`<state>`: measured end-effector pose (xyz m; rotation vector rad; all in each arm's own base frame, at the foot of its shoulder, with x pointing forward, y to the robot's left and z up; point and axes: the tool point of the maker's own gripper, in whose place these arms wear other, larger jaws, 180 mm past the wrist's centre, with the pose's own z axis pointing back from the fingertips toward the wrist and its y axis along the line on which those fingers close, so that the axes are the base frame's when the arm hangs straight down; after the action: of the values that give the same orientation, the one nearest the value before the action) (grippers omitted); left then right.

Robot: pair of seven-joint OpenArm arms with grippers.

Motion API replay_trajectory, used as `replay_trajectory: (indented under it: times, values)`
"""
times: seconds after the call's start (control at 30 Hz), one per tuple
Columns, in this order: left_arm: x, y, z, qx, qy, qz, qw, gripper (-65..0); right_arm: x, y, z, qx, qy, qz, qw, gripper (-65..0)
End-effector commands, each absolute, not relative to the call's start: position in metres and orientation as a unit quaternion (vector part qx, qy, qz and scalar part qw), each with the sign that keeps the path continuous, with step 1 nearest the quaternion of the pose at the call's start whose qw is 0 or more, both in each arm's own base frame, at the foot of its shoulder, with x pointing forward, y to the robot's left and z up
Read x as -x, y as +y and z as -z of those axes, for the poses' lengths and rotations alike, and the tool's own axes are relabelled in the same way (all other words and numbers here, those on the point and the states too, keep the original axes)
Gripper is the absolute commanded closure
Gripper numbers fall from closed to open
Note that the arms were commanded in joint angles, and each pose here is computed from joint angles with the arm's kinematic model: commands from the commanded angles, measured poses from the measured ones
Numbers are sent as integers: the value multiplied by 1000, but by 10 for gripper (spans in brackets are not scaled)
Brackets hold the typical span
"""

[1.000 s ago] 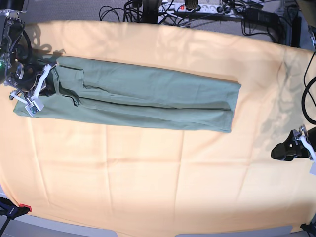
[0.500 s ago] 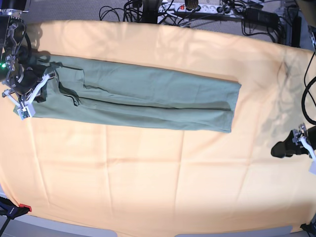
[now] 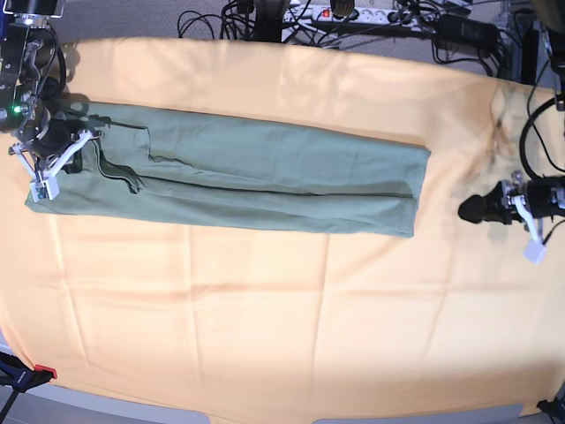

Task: Fold the T-shirt properly
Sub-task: 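Move the left gripper back and grasp the shirt's other end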

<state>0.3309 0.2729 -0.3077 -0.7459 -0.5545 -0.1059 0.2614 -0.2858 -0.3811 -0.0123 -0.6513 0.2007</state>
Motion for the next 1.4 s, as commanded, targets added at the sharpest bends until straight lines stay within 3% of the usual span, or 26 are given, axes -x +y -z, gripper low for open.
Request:
replay_trajectory:
  times: [0.0,0.37,0.67,1.0,1.37]
  values:
    - [-338,274,293,364,-290,54,883,-375,-266,-291,374,14,-328,-102,939,0]
    - [-336,215,318,434,-280,52,855,-375,-266,-291,374,15,-327,-102,939,0]
    - [-326,177,340,456,-243,72,853,-375,-268,-291,372,15,-330,-102,938,0]
    - [-322,171,338,462,-239,104,848,-375,-268,-291,373,15,-330,-102,938,0]
    - [-350,195,314,428,-278,94,855,-375,-268,-293,372,18,-329,-104,938,0]
